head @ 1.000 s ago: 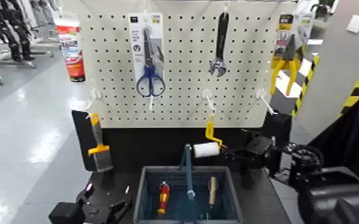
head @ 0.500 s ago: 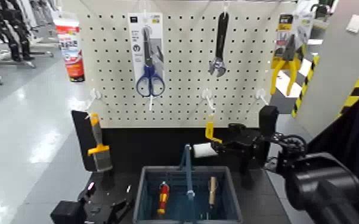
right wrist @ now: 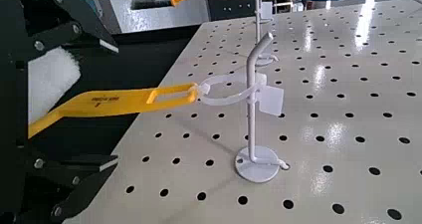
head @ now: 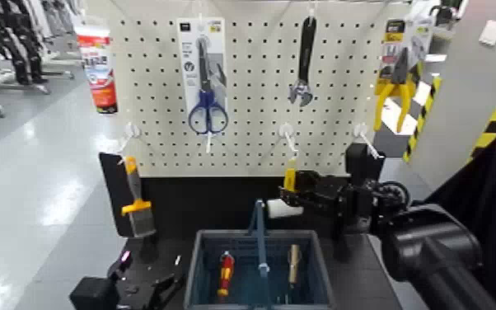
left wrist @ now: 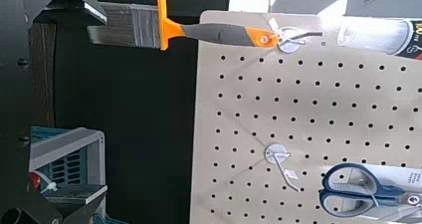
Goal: Put the yellow roller into the crate.
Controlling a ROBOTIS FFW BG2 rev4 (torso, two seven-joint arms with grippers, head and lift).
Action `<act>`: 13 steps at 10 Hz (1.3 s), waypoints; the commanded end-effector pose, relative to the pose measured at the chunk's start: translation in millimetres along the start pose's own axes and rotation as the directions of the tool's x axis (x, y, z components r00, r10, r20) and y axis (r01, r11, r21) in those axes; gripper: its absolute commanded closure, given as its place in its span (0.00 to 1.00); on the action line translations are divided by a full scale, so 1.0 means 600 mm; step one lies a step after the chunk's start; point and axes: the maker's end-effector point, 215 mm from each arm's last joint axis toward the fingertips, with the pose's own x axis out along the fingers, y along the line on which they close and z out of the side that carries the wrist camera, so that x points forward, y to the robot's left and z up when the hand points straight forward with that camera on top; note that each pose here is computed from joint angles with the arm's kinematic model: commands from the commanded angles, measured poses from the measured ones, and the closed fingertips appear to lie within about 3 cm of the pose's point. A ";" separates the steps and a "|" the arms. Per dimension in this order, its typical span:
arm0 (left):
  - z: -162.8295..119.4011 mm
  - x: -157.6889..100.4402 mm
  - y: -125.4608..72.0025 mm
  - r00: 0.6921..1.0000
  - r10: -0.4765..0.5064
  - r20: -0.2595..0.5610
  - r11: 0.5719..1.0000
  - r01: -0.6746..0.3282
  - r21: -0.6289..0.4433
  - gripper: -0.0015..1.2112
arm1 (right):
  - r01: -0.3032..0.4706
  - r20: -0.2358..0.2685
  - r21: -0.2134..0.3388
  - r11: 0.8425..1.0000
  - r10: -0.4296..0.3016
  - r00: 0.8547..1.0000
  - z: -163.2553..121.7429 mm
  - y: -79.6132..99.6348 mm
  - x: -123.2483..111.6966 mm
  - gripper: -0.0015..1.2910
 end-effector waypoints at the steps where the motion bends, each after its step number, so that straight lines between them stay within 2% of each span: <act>1: -0.001 0.000 0.002 1.000 0.000 0.000 1.000 0.000 0.001 0.10 | 0.006 0.002 0.000 1.000 -0.006 1.000 -0.001 -0.001 -0.002 0.81; 3: -0.002 -0.001 0.002 1.000 0.000 -0.002 1.000 0.000 0.001 0.10 | 0.011 -0.003 -0.003 1.000 -0.011 1.000 -0.001 0.000 -0.003 0.96; 9: -0.004 -0.002 0.002 1.000 0.001 -0.003 1.000 -0.001 -0.002 0.10 | 0.011 0.018 -0.004 1.000 -0.011 1.000 0.010 0.004 -0.009 0.96; 13: -0.003 -0.002 0.002 1.000 0.001 -0.002 1.000 -0.001 -0.002 0.10 | 0.000 0.048 -0.002 1.000 0.000 0.999 0.036 0.023 -0.031 0.96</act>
